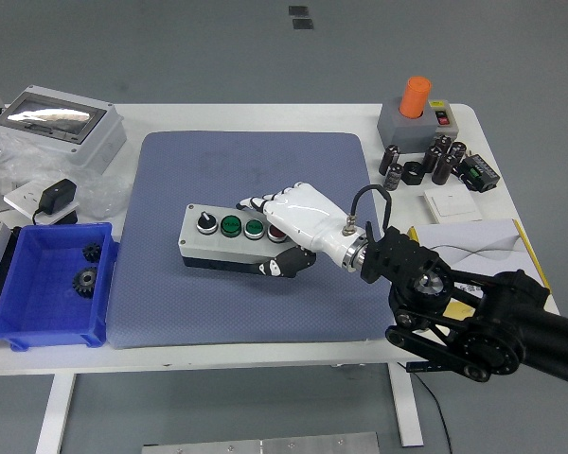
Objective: Pick up the button,place it on the desk,press the button,press the button
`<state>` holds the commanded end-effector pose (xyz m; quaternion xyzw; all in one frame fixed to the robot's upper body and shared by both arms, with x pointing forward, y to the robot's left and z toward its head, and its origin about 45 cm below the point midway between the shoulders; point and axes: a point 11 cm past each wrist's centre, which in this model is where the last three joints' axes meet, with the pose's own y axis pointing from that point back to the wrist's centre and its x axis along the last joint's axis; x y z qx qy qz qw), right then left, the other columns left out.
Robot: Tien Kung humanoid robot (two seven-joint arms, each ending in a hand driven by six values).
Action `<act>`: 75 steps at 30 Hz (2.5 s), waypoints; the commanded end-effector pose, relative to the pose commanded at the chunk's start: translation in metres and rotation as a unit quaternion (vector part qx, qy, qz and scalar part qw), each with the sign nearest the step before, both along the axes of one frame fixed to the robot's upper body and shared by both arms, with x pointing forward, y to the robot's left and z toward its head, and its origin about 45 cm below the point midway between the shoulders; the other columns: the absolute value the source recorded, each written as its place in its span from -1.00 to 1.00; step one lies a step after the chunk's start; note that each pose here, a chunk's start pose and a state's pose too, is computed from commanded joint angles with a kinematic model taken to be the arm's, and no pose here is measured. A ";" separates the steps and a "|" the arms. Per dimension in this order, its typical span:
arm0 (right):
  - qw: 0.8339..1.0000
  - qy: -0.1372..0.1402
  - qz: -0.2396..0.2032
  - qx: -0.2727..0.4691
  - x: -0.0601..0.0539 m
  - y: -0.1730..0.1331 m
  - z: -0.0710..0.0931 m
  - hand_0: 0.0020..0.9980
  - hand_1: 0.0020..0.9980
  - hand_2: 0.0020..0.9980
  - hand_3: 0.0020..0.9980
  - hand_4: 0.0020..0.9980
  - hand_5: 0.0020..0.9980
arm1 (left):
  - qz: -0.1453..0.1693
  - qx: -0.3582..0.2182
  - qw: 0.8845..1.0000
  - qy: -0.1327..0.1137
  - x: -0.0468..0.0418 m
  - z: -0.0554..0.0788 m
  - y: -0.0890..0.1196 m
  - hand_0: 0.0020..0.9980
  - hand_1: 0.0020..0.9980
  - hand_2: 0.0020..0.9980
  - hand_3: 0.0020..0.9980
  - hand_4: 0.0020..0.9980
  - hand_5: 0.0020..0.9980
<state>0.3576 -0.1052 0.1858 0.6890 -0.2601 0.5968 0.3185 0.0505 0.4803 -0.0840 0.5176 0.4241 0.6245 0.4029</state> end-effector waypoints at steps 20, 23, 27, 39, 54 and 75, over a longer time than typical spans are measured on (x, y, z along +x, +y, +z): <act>1.000 0.023 -0.002 -0.019 0.004 -0.004 -0.015 -0.83 -0.50 -0.29 -0.15 -0.31 -1.00 | 0.003 0.001 1.000 0.002 0.0010 0.000 -0.001 0.41 0.37 0.36 0.66 0.29 0.81; 0.999 0.027 -0.002 -0.020 0.004 -0.004 -0.016 -0.83 -0.50 -0.29 -0.15 -0.31 -1.00 | 0.003 0.001 1.000 0.003 0.0012 0.001 0.000 0.41 0.37 0.36 0.66 0.29 0.81; 0.999 0.035 0.000 -0.020 0.003 -0.003 -0.018 -0.46 0.04 0.21 0.25 0.00 -0.98 | 0.003 0.001 1.000 0.002 0.0024 0.001 0.000 0.40 0.37 0.36 0.66 0.29 0.81; 0.999 0.036 0.007 -0.026 0.004 -0.001 -0.018 0.39 0.32 0.35 0.36 0.03 -0.97 | 0.003 0.000 1.000 0.001 0.0029 0.000 -0.001 0.40 0.37 0.36 0.66 0.29 0.81; 0.999 0.038 0.004 -0.028 0.004 -0.002 -0.020 0.45 0.37 0.45 0.44 0.08 -0.98 | 0.001 0.004 1.000 -0.004 0.0027 0.000 -0.001 0.40 0.37 0.36 0.66 0.29 0.81; 0.998 0.057 -0.007 -0.038 0.007 -0.007 -0.016 0.49 0.45 0.57 0.65 0.15 -0.97 | 0.001 0.005 1.000 0.000 -0.0011 0.001 0.001 0.40 0.37 0.36 0.65 0.28 0.80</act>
